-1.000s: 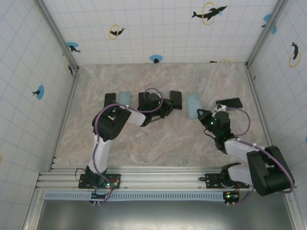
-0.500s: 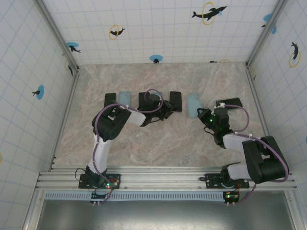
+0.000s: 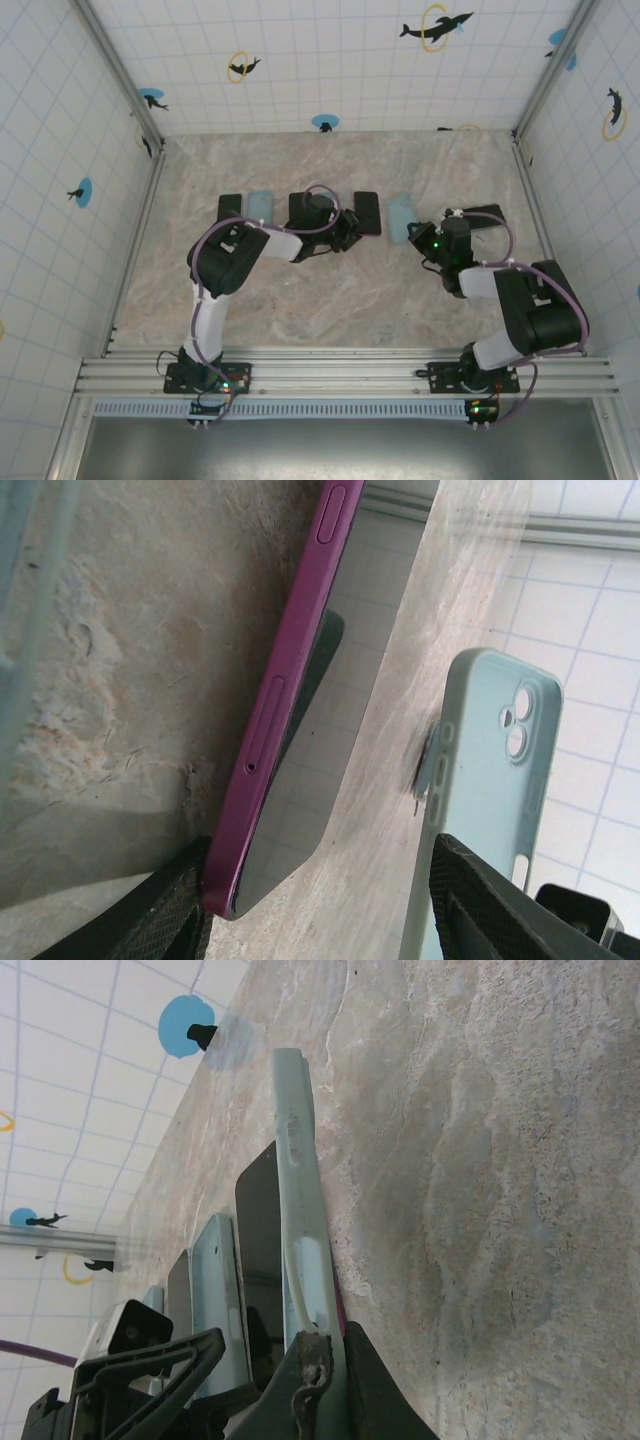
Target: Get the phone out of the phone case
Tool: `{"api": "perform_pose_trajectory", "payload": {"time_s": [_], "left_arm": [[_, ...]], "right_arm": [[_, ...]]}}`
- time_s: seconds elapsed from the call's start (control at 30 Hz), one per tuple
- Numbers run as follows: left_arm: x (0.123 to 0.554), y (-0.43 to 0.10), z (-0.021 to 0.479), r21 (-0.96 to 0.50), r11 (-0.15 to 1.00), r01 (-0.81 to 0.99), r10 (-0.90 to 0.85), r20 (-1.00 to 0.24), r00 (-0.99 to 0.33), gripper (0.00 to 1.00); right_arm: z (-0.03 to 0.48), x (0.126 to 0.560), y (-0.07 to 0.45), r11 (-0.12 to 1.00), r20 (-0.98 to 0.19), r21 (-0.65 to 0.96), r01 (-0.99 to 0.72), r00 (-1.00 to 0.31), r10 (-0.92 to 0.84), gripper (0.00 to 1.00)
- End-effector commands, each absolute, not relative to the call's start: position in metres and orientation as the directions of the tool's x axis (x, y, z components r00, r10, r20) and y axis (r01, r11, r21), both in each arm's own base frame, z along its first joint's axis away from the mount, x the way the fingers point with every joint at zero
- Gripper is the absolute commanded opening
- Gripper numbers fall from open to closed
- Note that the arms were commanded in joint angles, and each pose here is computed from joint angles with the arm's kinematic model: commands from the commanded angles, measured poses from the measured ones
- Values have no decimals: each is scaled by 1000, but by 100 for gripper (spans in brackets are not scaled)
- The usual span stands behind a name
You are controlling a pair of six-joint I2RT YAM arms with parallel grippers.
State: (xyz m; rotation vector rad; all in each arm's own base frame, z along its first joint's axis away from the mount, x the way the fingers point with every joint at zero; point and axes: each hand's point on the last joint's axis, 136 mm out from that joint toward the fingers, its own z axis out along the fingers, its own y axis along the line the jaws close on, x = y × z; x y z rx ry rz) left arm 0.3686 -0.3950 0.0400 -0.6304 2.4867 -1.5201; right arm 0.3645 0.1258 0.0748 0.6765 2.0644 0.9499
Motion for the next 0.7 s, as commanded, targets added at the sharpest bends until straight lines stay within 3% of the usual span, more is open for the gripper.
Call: {"api": "perform_pose_trajectory", "payload": {"time_s": [0.0,0.67], "left_arm": [[362,-396,55,-885,403,-233,-401,58,-914,59],[365,-389,87,-885,445,-139,-372,-41,-927,65]], "right_arm": [[93,383,127,581,-450,809,87,-544,708,3],[76,415,129,560,-429,825,82,-555,713,3]]}}
